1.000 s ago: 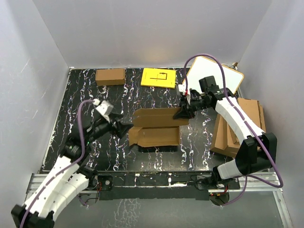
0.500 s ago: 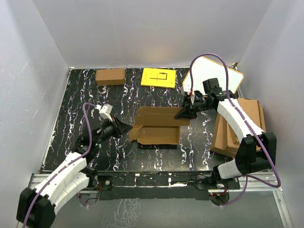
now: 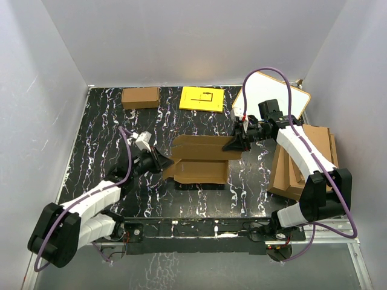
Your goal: Fold the paper box
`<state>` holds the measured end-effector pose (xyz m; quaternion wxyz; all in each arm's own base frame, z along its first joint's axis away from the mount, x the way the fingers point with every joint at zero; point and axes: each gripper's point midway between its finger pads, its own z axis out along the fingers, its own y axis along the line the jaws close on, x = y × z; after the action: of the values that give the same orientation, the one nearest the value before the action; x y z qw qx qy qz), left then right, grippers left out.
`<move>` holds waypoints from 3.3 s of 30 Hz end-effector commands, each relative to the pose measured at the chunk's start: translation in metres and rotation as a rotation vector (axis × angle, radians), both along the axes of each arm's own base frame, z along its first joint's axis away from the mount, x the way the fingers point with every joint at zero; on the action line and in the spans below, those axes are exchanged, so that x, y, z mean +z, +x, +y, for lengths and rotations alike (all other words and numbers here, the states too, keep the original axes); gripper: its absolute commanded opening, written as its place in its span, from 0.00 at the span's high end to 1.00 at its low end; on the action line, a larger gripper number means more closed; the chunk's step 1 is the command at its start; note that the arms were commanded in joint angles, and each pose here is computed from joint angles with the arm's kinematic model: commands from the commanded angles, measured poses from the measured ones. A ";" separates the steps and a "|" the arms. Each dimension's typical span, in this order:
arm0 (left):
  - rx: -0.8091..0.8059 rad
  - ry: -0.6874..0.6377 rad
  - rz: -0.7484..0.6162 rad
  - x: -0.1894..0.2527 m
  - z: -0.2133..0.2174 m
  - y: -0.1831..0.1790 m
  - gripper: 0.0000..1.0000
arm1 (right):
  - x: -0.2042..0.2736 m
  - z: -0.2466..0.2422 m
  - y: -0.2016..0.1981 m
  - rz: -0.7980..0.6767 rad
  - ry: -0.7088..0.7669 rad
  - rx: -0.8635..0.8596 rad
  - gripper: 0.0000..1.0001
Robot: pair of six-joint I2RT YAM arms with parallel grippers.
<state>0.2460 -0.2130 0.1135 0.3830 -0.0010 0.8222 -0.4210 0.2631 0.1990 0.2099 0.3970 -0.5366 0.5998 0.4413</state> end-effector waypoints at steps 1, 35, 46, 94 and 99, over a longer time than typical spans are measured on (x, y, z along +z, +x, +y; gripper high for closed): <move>-0.032 -0.039 -0.059 0.013 -0.012 0.005 0.92 | 0.009 0.005 0.001 -0.046 0.067 0.033 0.92; -0.010 -0.229 0.001 0.004 -0.046 0.009 0.90 | -0.006 0.008 0.001 0.038 0.104 0.001 0.92; 0.055 -0.267 0.014 0.002 -0.039 0.011 0.89 | -0.007 0.007 0.002 0.045 0.106 -0.004 0.92; 0.021 -0.058 0.036 -0.009 -0.017 -0.014 0.85 | -0.019 0.000 0.012 0.035 0.061 -0.063 0.92; 0.031 0.017 0.039 -0.009 -0.006 -0.019 0.85 | -0.018 0.000 0.012 0.032 0.063 -0.061 0.92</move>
<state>0.2287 -0.2259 0.1018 0.3714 -0.0365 0.8160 -0.4415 0.2733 0.1994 0.1879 0.4018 -0.4889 0.6203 0.4634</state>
